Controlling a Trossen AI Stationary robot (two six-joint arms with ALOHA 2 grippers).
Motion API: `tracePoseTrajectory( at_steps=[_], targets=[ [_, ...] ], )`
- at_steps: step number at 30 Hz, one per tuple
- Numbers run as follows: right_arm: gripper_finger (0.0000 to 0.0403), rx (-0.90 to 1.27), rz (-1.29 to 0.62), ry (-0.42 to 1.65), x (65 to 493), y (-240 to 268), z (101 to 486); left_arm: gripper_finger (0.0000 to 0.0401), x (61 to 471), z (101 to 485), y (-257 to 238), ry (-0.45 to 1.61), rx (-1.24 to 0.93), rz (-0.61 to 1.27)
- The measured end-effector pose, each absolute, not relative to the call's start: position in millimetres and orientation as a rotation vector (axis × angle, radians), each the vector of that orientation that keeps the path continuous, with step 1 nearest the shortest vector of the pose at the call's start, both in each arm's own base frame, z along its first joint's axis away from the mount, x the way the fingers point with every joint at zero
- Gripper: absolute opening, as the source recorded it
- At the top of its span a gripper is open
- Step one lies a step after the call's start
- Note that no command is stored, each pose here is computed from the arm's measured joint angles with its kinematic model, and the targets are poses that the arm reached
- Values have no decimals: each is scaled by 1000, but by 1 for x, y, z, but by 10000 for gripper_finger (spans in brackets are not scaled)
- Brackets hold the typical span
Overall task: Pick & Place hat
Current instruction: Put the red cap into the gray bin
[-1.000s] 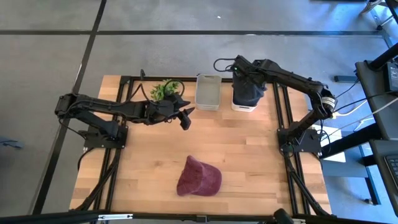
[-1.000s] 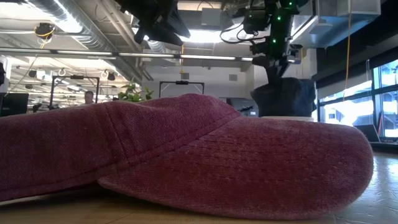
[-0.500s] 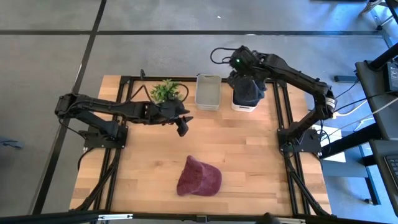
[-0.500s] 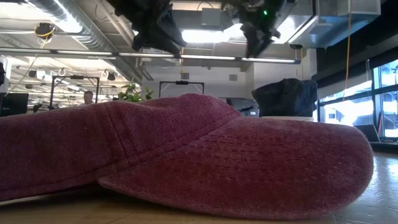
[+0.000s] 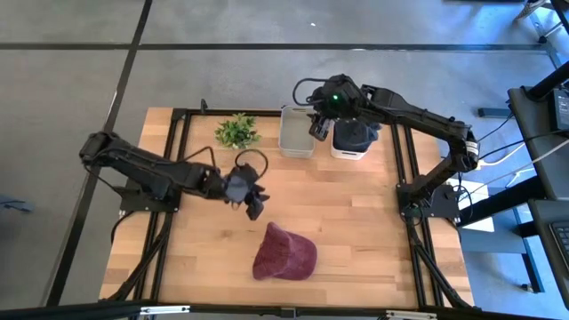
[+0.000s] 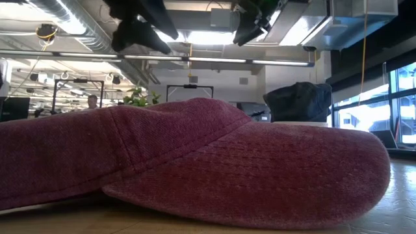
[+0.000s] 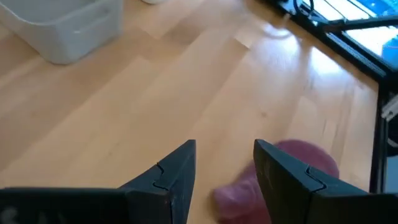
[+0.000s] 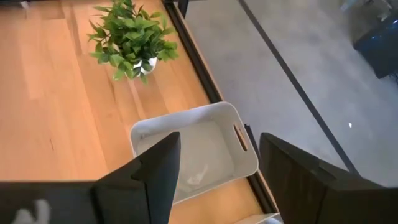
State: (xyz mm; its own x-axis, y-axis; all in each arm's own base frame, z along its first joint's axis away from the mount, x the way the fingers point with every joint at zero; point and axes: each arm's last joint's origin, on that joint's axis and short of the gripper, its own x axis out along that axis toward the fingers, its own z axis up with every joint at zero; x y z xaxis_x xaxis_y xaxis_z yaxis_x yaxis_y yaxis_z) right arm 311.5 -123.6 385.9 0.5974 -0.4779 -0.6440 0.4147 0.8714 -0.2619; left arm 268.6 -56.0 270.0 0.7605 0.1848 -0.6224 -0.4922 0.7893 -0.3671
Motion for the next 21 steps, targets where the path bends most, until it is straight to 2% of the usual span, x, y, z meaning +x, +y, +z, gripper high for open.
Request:
tracePoseTrajectory(
  at_steps=[4,14,21],
  targets=[
    [220,-84,-513,783,312,-121,385,156,267,263,-80,617,-525,370],
    [220,32,-497,751,319,-96,385,156,268,229,-135,712,-624,330],
    [220,56,-430,772,324,-64,382,156,269,195,-162,778,-669,392]
  ],
)
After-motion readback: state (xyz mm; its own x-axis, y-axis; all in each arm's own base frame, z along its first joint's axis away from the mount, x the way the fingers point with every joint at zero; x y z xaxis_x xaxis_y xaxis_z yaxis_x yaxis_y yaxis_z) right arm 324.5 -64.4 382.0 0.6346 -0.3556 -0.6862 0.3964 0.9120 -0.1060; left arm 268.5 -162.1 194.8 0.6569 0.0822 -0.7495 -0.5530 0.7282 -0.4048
